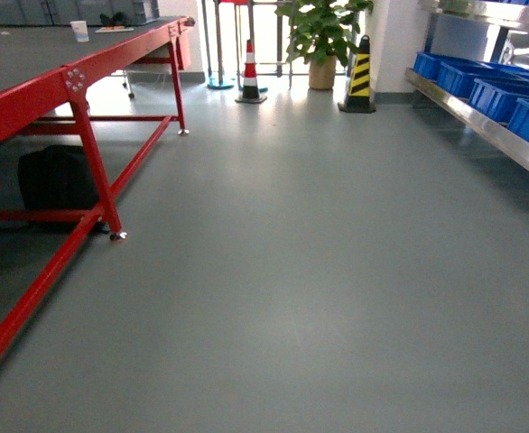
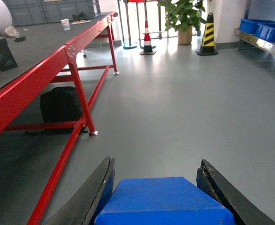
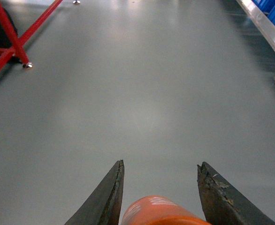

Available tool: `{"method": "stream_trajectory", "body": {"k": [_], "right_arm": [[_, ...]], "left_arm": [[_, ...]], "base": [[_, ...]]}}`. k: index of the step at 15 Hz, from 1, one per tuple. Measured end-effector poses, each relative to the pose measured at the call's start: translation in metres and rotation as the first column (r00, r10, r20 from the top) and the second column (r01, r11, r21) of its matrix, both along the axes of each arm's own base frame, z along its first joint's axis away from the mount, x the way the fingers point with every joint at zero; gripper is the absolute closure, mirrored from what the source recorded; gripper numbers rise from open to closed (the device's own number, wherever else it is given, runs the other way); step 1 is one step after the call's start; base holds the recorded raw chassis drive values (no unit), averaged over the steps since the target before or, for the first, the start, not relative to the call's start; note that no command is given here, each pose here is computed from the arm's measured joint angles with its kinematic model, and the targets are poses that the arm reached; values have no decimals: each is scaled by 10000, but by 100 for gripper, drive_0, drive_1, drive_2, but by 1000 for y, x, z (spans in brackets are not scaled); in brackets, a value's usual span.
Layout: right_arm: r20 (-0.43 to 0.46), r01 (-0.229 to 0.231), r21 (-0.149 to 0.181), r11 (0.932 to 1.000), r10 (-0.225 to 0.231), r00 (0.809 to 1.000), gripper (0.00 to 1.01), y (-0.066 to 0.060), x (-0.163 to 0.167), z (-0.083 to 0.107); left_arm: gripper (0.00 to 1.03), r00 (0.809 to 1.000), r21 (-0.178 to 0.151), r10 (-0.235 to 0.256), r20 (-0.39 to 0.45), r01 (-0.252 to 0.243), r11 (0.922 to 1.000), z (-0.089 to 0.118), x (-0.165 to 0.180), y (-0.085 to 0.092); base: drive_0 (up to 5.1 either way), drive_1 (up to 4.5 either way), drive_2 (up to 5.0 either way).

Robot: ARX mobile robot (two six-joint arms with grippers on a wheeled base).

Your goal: Sort blue parts and orange caps into right shelf containers

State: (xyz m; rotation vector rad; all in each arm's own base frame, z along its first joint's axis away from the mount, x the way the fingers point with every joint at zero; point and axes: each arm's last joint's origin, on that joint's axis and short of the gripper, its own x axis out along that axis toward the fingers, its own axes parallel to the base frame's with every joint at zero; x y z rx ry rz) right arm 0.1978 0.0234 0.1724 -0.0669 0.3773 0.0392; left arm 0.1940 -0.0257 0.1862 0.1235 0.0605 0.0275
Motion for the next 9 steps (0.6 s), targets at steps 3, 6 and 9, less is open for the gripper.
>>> {"method": "stream_trajectory", "body": {"k": [3, 6, 9], "right_arm": [[-15, 0, -2, 10000, 0, 10000, 59, 0, 0, 0], [-34, 0, -5, 10000, 0, 10000, 59, 0, 0, 0], [4, 0, 1, 10000, 0, 10000, 59, 0, 0, 0]], "left_arm": [[59, 10000, -5, 0, 8, 0, 10000, 0, 0, 0], [59, 10000, -3, 0, 19, 0, 10000, 0, 0, 0], [59, 10000, -1, 0, 4, 0, 10000, 0, 0, 0]], "base": [[4, 437, -429], [0, 433, -434], [0, 433, -434]]}}
